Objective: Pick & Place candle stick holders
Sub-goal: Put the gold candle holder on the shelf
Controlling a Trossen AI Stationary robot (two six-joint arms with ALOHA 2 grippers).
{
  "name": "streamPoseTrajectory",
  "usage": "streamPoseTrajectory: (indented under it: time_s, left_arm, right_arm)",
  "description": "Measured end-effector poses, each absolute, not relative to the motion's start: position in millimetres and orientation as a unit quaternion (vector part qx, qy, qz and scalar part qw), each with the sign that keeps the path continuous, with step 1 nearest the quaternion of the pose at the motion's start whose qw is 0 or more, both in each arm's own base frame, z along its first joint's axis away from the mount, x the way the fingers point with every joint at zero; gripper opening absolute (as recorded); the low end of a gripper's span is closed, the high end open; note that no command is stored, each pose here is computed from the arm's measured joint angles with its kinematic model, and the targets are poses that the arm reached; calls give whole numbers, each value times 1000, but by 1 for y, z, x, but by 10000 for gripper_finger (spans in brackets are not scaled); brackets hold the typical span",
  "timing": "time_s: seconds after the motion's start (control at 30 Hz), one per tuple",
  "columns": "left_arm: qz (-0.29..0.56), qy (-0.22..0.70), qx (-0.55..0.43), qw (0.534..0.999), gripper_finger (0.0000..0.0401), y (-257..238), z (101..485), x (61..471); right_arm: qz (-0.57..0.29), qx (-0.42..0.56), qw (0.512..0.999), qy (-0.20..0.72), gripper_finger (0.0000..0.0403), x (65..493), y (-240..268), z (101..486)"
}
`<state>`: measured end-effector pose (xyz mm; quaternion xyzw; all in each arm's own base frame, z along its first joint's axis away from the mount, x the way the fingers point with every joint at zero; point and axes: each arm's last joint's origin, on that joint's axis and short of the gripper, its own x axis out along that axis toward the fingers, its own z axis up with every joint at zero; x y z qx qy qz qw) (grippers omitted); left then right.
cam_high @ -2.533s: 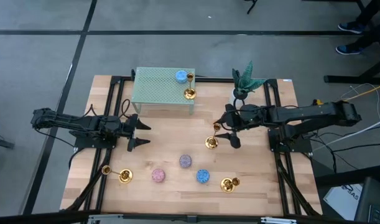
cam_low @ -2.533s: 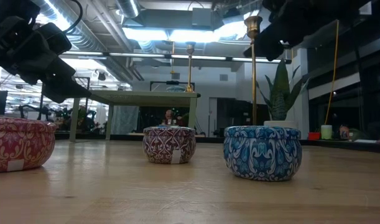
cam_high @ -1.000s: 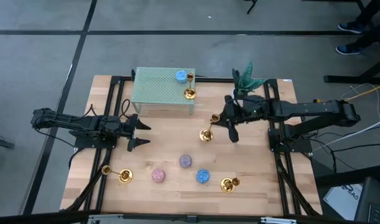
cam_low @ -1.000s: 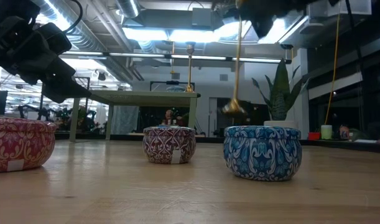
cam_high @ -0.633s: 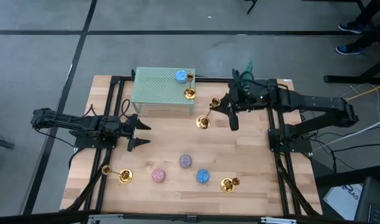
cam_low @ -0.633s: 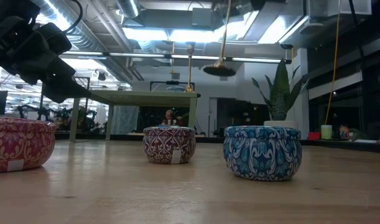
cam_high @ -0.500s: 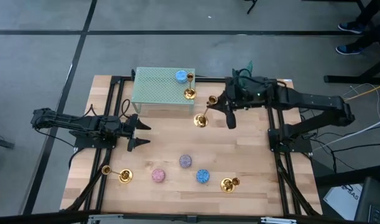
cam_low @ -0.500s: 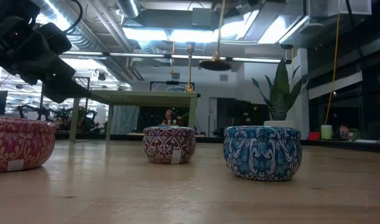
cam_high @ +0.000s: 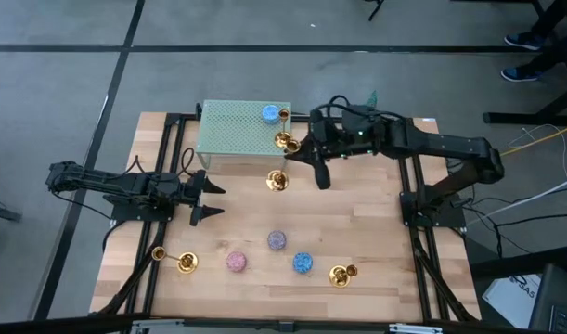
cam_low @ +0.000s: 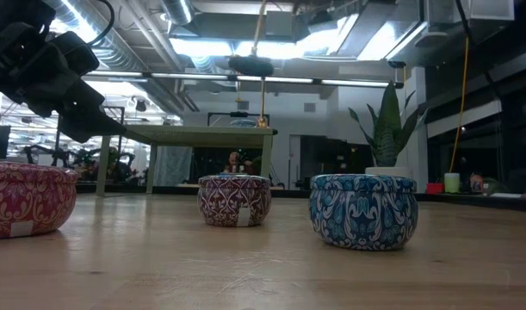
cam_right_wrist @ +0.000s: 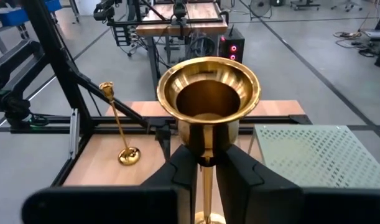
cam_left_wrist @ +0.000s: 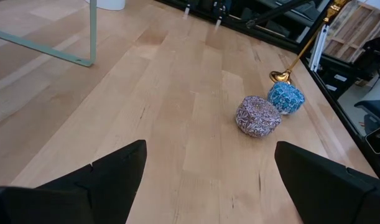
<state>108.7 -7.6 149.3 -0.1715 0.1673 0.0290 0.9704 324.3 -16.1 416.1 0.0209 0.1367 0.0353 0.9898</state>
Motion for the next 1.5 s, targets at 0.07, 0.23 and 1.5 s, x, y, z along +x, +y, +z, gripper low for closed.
streamPoseTrajectory:
  time_s: [0.07,0.23,1.5]
  left_arm:
    - [29,167,-171,970,352,-8,149,109]
    - [29,168,-171,970,354,-8,149,109]
    - [29,168,-171,970,353,-8,149,109]
  right_arm:
    - [35,21,990,135,41,331,-17,418]
    - [36,20,991,128,41,347,-18,424]
    - [-14,-14,997,78,42,388,-71,452]
